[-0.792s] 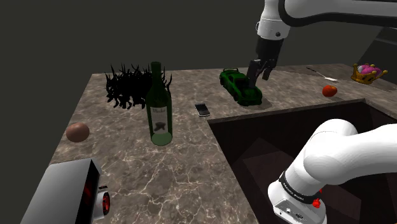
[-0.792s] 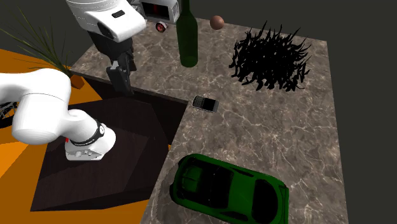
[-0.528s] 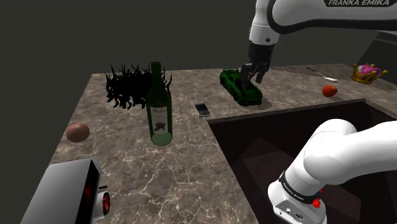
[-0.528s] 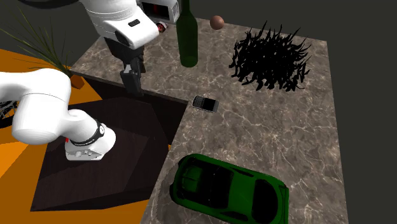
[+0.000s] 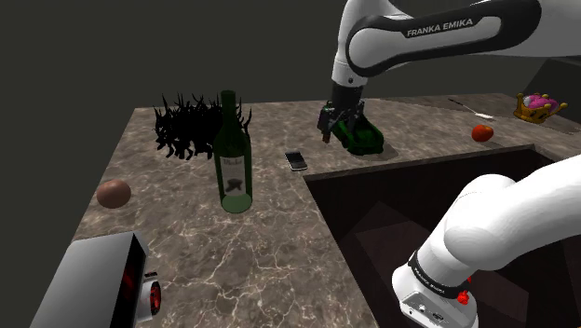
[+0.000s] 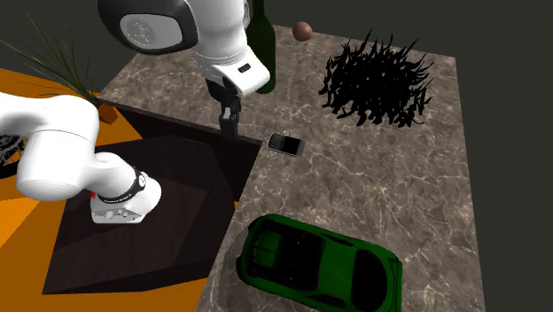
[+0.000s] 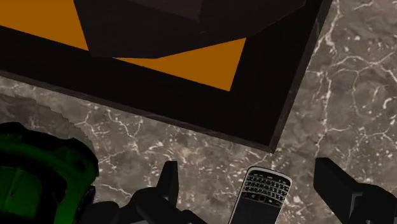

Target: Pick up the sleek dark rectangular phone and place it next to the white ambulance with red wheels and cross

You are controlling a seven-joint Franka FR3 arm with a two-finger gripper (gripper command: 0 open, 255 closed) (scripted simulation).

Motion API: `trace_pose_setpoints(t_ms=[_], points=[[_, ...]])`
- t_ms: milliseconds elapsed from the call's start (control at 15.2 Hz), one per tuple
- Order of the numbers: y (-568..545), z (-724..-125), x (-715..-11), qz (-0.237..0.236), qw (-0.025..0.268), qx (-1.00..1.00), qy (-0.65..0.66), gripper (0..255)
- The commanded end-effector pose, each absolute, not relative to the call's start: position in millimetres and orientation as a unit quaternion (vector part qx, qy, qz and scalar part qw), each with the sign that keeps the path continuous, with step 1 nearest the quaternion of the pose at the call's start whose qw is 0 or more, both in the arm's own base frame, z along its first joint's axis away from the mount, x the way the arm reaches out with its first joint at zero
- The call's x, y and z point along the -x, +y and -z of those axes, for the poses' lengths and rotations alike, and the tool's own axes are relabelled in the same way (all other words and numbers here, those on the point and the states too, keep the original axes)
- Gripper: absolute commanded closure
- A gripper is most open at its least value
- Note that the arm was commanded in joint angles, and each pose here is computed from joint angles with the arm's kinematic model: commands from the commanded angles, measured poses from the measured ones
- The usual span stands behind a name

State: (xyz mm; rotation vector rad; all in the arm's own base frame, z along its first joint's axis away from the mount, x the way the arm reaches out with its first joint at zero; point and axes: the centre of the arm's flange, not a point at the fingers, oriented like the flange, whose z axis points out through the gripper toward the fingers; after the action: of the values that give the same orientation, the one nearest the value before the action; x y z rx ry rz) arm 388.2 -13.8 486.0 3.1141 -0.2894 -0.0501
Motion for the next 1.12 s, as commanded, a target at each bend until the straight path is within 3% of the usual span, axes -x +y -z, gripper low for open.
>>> trace_pose_setpoints(t_ms=[0, 726, 1056], points=[[-14, -468, -411, 0.014, 0.001, -0.994, -0.105, 0], [-14, -374, -519, 0.009, -0.029, -0.985, -0.171, 0], [-12, -349, -523, 0.008, -0.031, -0.984, -0.174, 0]])
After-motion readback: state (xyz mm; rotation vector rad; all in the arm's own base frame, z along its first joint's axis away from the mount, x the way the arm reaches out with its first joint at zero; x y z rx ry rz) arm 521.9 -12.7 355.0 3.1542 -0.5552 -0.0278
